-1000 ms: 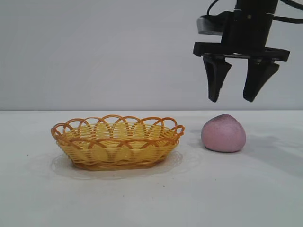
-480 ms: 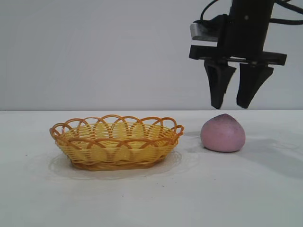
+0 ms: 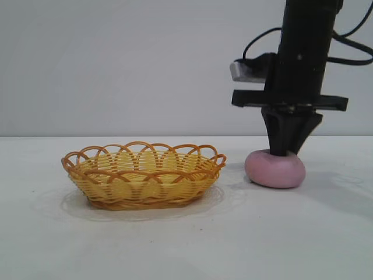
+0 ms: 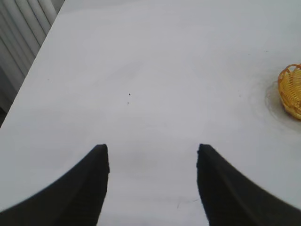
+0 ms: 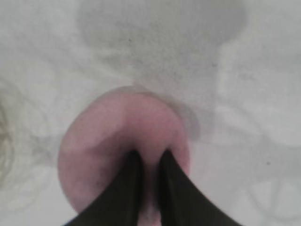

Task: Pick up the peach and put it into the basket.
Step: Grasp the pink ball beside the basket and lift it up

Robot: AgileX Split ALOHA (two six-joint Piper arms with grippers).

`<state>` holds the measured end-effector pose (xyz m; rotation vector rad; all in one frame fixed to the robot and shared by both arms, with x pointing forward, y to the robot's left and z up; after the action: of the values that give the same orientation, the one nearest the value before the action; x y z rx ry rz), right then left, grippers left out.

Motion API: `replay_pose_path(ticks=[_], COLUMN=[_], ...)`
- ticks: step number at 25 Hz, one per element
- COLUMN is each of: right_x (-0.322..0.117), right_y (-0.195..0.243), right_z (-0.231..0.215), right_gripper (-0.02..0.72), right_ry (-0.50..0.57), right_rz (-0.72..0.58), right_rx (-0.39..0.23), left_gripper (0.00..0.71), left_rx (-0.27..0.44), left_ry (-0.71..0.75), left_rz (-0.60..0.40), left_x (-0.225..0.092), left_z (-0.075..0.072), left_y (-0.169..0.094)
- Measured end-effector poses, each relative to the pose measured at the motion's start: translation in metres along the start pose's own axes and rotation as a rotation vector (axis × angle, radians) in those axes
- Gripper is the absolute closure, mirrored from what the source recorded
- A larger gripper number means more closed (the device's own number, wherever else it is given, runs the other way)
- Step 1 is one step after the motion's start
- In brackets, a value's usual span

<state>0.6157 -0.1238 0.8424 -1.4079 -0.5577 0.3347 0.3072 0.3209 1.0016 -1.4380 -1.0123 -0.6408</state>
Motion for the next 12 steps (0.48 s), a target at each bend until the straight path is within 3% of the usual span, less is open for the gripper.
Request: replay_pose_path(ticks=[5, 8, 12], right_x=[0.024, 0.033, 0.032], right_y=[-0.068, -0.101, -0.102], right_z=[0.033, 0.070, 0.117], right_gripper=[0.703, 0.703, 0.703], right_ry=[-0.091, -0.168, -0.259], right_rz=[-0.198, -0.303, -0.318], right_rx=[-0.002, 0.026, 0.077], left_gripper=[0.307, 0.307, 0.307], left_rx=[0.000, 0.000, 0.000], left_ry=[0.000, 0.000, 0.000], left_rz=[0.000, 0.000, 0.000], left_x=[0.000, 0.000, 0.000], left_z=[0.000, 0.000, 0.000], left_y=[0.000, 0.000, 0.000])
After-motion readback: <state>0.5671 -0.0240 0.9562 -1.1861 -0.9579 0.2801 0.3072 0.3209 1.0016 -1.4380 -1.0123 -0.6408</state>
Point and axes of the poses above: a point on each arm's last joint axis where the gripper is mounted, y pointing out along that axis toward the gripper, z along the wrist's bending axis when the last joint is at zero, x = y × z, the point moved 9 cm from there along y, pointing out along that axis toward the gripper, and after that the axes turned 9 degrees about -y, right-handed, at the moved point
